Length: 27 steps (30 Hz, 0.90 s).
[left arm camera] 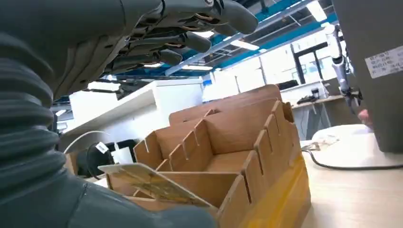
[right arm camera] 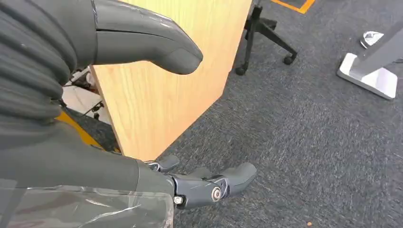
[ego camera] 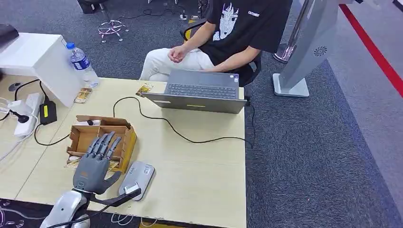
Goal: Pass the card to the sensor for recognition and then transmit it.
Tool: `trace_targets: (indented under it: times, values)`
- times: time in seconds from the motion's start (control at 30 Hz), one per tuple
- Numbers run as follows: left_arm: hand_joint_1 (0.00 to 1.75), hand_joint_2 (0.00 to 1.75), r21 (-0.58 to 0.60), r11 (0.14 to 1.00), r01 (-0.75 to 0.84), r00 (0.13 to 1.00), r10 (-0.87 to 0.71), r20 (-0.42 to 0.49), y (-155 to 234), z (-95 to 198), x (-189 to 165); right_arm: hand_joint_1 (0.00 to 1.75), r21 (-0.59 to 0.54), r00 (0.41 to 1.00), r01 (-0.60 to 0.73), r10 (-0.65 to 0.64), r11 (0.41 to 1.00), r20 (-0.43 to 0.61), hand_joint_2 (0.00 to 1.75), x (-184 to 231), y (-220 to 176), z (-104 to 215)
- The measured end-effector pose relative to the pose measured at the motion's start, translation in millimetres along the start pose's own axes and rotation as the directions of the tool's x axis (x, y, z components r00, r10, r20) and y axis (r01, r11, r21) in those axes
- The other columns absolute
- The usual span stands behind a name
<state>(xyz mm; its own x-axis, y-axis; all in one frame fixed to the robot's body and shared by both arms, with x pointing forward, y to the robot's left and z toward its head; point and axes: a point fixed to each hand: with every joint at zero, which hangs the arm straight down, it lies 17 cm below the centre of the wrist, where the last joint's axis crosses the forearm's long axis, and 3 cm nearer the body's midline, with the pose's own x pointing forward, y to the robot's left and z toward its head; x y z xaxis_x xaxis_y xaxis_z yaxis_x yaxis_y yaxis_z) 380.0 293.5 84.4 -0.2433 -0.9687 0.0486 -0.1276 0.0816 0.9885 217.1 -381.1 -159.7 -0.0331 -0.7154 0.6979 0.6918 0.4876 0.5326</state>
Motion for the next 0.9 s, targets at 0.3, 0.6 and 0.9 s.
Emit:
trace_targets:
  times: [0.3, 0.6, 0.9]
  values:
    - [0.00, 1.75, -0.007, 1.000, 0.007, 0.999, -0.008, -0.043, -0.5, 6.6, -19.1, 0.00, 0.001, 1.000, 0.000, 0.000, 1.000, 0.002, 1.75, 0.3, 0.0, 0.1]
    - [0.00, 1.75, -0.040, 0.999, 0.006, 0.997, -0.009, -0.081, -7.3, 17.5, -33.9, 0.00, -0.002, 1.000, 0.003, -0.003, 1.000, 0.005, 1.75, 0.9, -0.6, 0.1]
    - [1.75, 1.75, -0.073, 0.997, 0.002, 0.997, -0.008, -0.082, -13.7, 23.1, -38.5, 0.00, -0.001, 1.000, 0.002, -0.002, 1.000, 0.005, 1.75, 0.8, -0.3, 0.1]
